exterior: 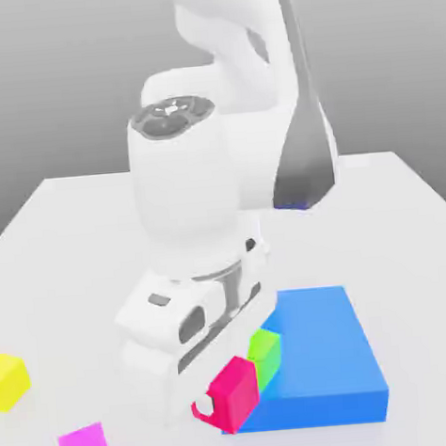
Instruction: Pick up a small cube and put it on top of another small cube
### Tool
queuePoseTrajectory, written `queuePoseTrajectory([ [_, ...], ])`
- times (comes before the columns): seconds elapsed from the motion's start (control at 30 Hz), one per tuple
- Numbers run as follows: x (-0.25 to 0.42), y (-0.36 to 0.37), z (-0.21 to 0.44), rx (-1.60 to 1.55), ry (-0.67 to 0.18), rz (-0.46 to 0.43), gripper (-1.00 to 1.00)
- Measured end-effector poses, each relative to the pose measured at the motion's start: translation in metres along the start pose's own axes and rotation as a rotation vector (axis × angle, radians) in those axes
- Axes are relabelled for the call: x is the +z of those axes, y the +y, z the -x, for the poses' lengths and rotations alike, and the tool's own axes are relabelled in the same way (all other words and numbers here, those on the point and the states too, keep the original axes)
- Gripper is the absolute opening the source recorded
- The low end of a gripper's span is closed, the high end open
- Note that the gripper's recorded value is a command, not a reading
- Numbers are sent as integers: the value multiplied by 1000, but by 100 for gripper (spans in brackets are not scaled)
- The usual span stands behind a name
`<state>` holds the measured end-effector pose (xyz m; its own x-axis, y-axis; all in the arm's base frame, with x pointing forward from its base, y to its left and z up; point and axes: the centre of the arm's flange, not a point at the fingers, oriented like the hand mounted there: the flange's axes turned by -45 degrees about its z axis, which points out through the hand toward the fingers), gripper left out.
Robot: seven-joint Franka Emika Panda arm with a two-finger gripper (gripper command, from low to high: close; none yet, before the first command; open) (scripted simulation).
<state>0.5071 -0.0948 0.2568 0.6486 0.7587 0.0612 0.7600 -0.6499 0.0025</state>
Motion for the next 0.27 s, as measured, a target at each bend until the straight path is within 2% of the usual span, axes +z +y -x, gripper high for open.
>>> queuePoseTrajectory([
  [0.13, 46, 43, 71, 74, -54, 0, -100],
  [0.17, 58, 45, 77, 80, -58, -1, 100],
  [0.27, 58, 45, 77, 80, -58, -1, 100],
])
